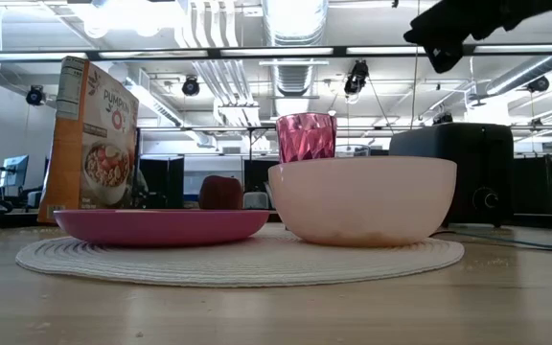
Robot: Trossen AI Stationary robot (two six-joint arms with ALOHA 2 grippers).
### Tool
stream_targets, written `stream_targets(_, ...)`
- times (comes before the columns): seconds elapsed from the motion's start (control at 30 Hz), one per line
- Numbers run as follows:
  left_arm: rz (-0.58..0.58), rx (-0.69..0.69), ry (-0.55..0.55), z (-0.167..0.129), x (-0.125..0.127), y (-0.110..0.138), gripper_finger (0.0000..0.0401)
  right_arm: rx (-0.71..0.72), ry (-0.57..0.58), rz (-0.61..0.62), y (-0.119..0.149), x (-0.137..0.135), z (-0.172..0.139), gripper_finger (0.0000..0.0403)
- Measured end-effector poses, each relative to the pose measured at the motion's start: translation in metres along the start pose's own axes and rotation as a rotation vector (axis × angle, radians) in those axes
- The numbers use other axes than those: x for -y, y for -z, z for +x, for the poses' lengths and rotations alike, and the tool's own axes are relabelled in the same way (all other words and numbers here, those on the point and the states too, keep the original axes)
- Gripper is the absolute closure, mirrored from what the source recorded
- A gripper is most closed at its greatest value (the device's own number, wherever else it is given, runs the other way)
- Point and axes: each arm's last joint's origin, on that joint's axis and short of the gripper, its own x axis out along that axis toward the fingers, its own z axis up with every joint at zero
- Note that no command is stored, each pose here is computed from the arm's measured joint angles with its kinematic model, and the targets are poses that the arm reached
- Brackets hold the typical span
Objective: Arrange a breakfast setting
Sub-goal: Return to Home Position
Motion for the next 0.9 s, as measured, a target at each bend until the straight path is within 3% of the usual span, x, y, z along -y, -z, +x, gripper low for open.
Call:
stream_targets(0.53, -0.034, -0.023, -0.019, 0.0, 0.0, 0.003, 0.0401, 0.235, -0.031, 0.022, 0.083, 0.01, 0.004, 0.0314)
stream_targets(0.9, -0.045, -0.047, -0.016, 0.006, -0.001, 0.006, 0.0401, 0.264, -0.036, 0.025, 0.116, 0.013, 0.005, 0.0314)
